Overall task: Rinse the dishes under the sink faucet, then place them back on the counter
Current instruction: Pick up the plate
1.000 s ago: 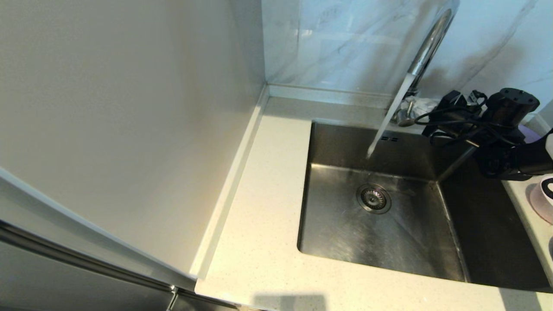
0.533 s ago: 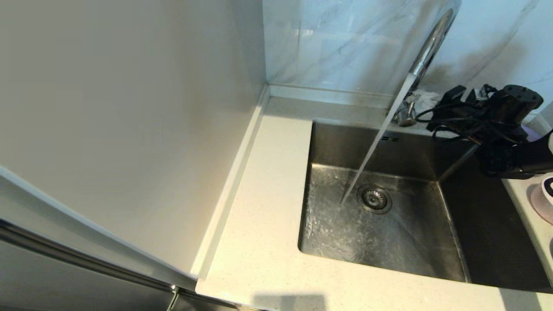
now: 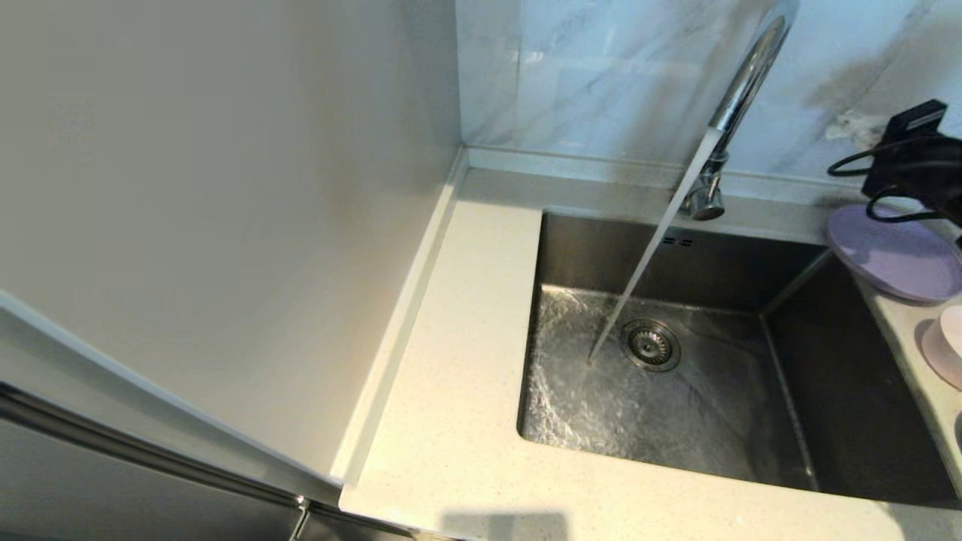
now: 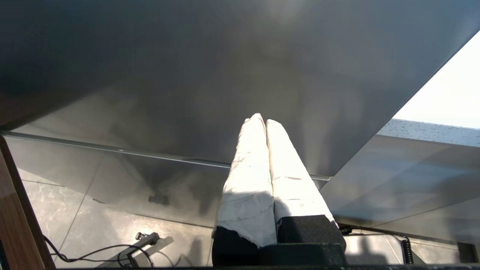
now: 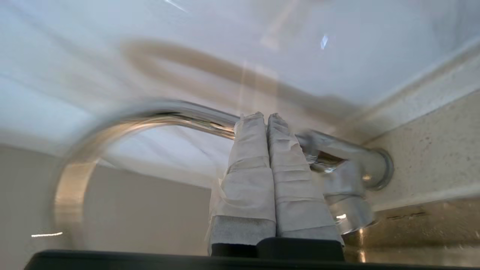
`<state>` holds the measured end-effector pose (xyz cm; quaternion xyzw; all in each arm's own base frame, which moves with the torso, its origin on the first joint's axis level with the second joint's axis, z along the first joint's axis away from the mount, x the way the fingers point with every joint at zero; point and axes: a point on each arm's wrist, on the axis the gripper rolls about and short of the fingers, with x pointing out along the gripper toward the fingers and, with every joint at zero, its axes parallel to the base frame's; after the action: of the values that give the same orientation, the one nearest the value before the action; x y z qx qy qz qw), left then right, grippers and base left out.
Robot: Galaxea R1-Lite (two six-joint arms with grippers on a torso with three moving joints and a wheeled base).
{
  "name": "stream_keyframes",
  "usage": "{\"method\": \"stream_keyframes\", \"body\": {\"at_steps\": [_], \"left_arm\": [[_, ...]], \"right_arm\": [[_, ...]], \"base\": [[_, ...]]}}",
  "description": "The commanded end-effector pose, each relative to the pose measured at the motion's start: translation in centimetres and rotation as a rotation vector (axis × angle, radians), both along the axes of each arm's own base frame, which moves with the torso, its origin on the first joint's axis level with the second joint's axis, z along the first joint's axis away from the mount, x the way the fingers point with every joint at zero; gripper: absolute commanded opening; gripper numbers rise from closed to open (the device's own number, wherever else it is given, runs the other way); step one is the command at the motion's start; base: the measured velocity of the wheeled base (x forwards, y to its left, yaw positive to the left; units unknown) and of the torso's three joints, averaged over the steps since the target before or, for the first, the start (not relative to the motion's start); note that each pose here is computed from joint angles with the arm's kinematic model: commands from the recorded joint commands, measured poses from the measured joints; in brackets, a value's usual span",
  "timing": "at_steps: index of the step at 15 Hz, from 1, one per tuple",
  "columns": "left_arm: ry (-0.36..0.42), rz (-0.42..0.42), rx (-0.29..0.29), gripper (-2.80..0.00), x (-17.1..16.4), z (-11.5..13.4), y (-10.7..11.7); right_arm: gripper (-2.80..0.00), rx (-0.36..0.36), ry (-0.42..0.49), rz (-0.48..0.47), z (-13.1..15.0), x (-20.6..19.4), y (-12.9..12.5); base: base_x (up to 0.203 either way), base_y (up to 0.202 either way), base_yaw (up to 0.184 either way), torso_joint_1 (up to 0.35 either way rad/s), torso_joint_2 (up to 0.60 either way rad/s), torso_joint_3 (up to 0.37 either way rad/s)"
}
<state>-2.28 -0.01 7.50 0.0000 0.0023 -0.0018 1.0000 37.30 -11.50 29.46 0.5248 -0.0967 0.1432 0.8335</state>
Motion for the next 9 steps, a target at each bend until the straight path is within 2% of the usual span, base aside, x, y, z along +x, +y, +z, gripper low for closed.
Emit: {"method": "stream_keyframes", "body": {"at_steps": [1, 4, 5, 6, 7, 8, 9], "left_arm": [[0.000, 0.001, 0.000, -2.80, 0.0, 0.0, 0.0], [0.000, -0.001, 0.000, -2.80, 0.0, 0.0, 0.0], [0.000, 0.001, 0.000, -2.80, 0.0, 0.0, 0.0], [0.000, 0.000, 0.000, -2.80, 0.0, 0.0, 0.0], [0.000, -0.001, 0.000, -2.80, 0.0, 0.0, 0.0], [0.000, -0.001, 0.000, -2.80, 0.0, 0.0, 0.0], [0.000, 0.000, 0.000, -2.80, 0.0, 0.0, 0.0]], "right_arm": [[-2.80, 0.007, 0.030, -0.039, 6.4, -7.7, 1.3], [-2.80, 0.135, 0.474, -0.094, 7.2, -14.1, 3.3], [-2.80, 0.148, 0.633, -0.129, 7.0, -16.5, 4.1], [-2.80, 0.096, 0.769, -0.185, 6.7, -19.0, 5.0], [-2.80, -0.015, 0.844, -0.241, 6.8, -22.5, 6.2], [-2.80, -0.157, 0.851, -0.275, 7.1, -25.6, 7.3], [-2.80, -0.329, 0.827, -0.298, 7.4, -27.3, 7.9]], "base": [[0.000, 0.000, 0.000, 0.000, 0.00, 0.000], [0.000, 0.000, 0.000, 0.000, 0.00, 0.000], [0.000, 0.000, 0.000, 0.000, 0.00, 0.000], [0.000, 0.000, 0.000, 0.000, 0.00, 0.000], [0.000, 0.000, 0.000, 0.000, 0.00, 0.000], [0.000, 0.000, 0.000, 0.000, 0.00, 0.000], [0.000, 0.000, 0.000, 0.000, 0.00, 0.000]]}}
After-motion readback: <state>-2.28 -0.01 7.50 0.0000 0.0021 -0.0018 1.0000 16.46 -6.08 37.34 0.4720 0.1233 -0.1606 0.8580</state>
